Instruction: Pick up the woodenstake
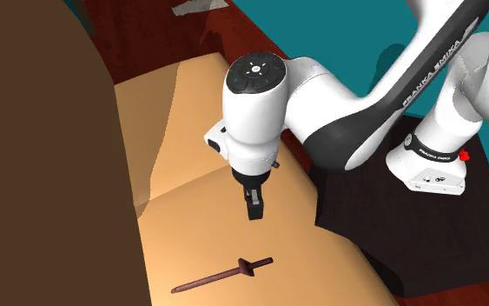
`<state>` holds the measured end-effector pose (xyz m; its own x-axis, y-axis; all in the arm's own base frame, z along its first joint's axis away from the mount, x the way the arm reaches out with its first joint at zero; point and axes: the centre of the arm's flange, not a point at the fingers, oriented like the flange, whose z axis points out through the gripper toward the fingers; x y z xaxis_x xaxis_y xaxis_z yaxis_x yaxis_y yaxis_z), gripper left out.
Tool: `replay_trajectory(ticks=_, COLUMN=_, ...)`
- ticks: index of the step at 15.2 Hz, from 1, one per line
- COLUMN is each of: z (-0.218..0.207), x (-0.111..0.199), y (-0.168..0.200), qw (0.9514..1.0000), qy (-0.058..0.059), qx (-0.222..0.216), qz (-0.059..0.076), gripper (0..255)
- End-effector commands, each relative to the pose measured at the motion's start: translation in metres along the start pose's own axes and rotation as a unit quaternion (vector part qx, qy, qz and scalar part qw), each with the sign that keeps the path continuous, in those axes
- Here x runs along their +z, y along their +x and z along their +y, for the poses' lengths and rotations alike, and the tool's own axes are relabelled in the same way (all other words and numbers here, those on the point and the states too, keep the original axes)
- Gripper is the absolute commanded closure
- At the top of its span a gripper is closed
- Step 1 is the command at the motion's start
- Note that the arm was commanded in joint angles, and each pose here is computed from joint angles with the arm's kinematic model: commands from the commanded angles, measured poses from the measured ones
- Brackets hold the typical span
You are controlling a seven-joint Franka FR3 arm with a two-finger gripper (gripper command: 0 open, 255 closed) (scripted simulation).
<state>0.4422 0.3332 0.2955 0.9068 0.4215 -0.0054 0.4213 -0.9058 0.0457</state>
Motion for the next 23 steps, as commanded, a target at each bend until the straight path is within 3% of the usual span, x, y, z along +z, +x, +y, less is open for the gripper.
replay_trajectory(ticks=1, z=-0.014, x=0.019, y=0.014, qw=1.0, qy=0.002, qx=-0.007, qz=-0.002, gripper=0)
replay_trajectory(ticks=14, z=-0.121, x=0.134, y=0.082, qw=0.9986, qy=0.013, qx=-0.049, qz=-0.016, gripper=0)
replay_trajectory(ticks=23, z=-0.126, x=0.177, y=0.084, qw=0.9985, qy=0.013, qx=-0.051, qz=-0.016, gripper=0)
